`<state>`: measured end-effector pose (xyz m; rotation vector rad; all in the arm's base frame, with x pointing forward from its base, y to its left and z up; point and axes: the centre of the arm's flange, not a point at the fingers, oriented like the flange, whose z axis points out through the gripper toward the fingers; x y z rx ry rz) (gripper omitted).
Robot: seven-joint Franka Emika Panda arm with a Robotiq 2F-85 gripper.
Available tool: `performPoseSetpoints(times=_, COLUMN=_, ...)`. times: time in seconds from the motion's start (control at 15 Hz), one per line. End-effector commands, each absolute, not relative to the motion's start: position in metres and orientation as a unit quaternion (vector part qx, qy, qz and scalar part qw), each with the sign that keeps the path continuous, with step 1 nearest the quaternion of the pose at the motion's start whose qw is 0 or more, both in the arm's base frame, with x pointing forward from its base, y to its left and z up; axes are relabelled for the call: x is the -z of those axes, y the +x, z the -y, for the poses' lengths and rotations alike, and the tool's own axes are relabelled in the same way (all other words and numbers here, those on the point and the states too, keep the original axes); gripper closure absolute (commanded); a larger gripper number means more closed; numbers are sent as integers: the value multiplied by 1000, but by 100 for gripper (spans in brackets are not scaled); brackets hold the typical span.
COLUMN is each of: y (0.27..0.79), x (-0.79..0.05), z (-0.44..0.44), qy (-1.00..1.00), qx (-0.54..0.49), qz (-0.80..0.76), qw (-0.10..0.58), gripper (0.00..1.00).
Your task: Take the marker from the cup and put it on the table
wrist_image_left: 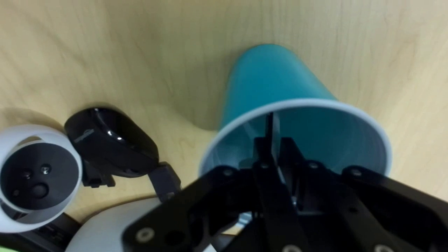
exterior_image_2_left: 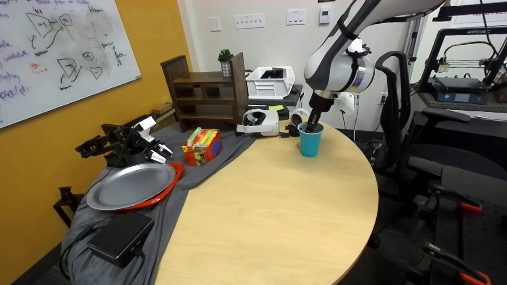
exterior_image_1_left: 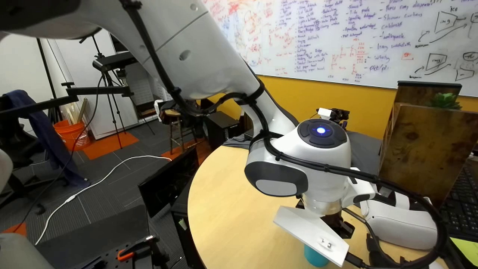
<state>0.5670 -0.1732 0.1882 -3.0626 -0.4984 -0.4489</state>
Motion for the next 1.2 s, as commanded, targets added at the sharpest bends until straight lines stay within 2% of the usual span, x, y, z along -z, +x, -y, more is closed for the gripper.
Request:
performPoseSetpoints(times=0.0, y=572, x=-185, z=178, qy=-975, qx=157, qz=160, qw=-2, gripper=100)
performPoseSetpoints(times=0.07, y=573, x=-186, z=178, qy=-975, qx=158, qz=160, qw=-2, gripper=97)
performPoseSetpoints(times=1.13, y=548, x=-214, z=167, qy=-964, qx=212, qz=158, qw=-26, gripper=97)
